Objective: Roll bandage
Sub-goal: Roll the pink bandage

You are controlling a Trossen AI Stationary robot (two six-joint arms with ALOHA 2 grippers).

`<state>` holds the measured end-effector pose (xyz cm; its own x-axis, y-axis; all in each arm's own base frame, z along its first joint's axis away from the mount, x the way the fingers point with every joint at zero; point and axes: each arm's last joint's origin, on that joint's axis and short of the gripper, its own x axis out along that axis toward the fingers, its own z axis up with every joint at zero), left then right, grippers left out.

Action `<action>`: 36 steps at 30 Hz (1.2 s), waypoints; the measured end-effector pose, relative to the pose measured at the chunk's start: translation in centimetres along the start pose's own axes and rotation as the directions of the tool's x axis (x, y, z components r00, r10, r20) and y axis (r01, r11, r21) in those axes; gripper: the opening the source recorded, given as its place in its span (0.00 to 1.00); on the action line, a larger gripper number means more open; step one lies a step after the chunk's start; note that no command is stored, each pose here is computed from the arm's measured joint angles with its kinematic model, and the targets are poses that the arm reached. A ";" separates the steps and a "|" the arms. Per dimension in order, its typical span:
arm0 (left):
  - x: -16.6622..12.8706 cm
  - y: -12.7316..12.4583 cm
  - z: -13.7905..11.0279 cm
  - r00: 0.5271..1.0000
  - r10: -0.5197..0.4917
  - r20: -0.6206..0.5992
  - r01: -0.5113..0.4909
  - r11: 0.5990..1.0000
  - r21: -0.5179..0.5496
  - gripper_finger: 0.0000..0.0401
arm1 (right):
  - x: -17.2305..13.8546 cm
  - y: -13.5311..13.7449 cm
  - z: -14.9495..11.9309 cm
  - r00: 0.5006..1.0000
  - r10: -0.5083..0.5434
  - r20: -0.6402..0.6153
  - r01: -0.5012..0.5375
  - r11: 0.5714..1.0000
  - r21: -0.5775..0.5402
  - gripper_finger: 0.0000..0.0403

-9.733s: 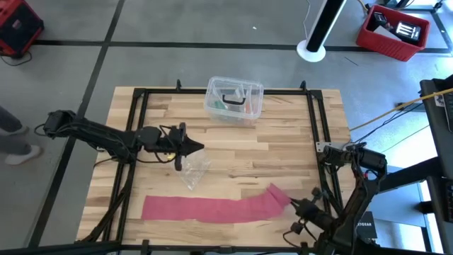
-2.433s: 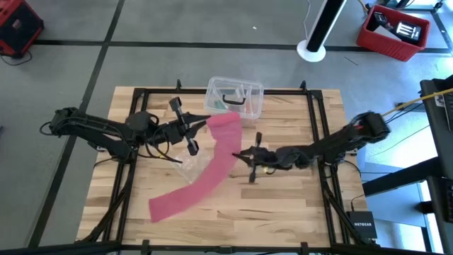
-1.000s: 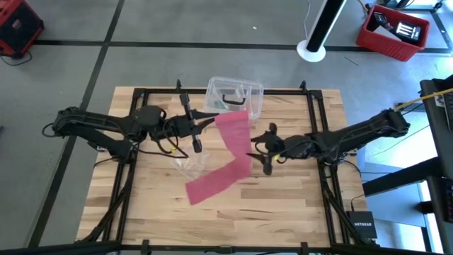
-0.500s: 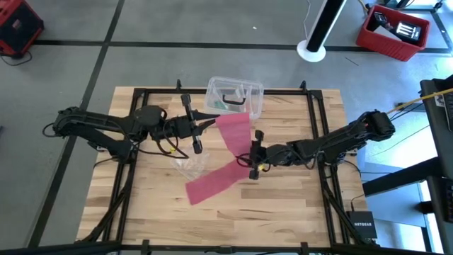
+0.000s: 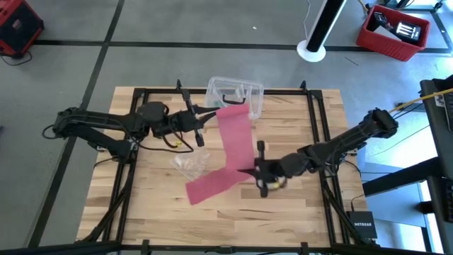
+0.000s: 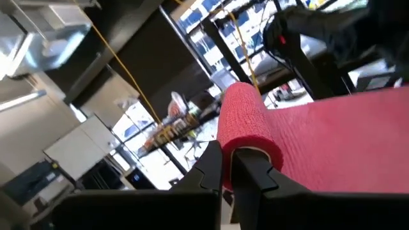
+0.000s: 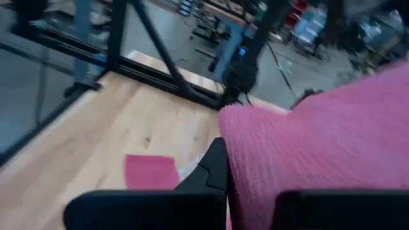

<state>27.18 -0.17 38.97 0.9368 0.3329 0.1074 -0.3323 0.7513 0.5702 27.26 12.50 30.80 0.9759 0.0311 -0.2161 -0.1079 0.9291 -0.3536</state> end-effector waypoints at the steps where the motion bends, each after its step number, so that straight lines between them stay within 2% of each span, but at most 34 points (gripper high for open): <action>1: 0.1 -0.2 -0.2 1.000 -0.007 -0.012 0.007 1.000 -0.002 0.01 | -0.2 0.2 0.7 1.000 -0.002 0.012 0.002 1.000 -0.003 0.02; 9: 0.3 -2.0 -2.5 0.997 -0.007 -0.076 0.007 1.000 -0.001 0.01 | -2.3 1.0 5.5 0.995 0.000 0.103 0.009 0.996 -0.093 0.01; 13: 0.1 -3.0 -3.6 0.998 -0.005 -0.068 0.003 1.000 -0.028 0.01 | -3.0 1.2 7.0 0.991 -0.019 0.133 0.036 0.991 -0.127 0.01; 21: -0.5 -5.4 -4.7 0.996 -0.066 -0.066 0.064 0.998 -0.019 0.01 | -3.8 0.3 9.2 0.979 -0.033 0.203 0.060 0.990 -0.130 0.00; 27: 0.4 -8.6 -5.4 0.985 -0.142 -0.094 0.144 0.989 0.020 0.01 | -3.6 -1.9 10.6 0.956 -0.113 0.270 0.141 0.987 -0.083 0.00; 30: 0.5 -9.8 -5.6 0.981 -0.167 -0.094 0.170 0.985 0.027 0.00 | -3.3 -3.2 10.9 0.950 -0.159 0.267 0.184 0.980 -0.071 0.00; 36: 0.1 -12.5 -5.4 0.965 -0.244 -0.093 0.254 0.960 0.116 0.00 | -2.9 -5.9 11.3 0.933 -0.248 0.259 0.258 0.966 -0.001 0.00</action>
<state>30.82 -6.48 27.49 0.9752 0.1913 -0.1111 -0.0688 0.7396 0.6695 27.19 11.08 43.85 0.9868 -0.1062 0.1223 0.1468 0.9053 -0.3986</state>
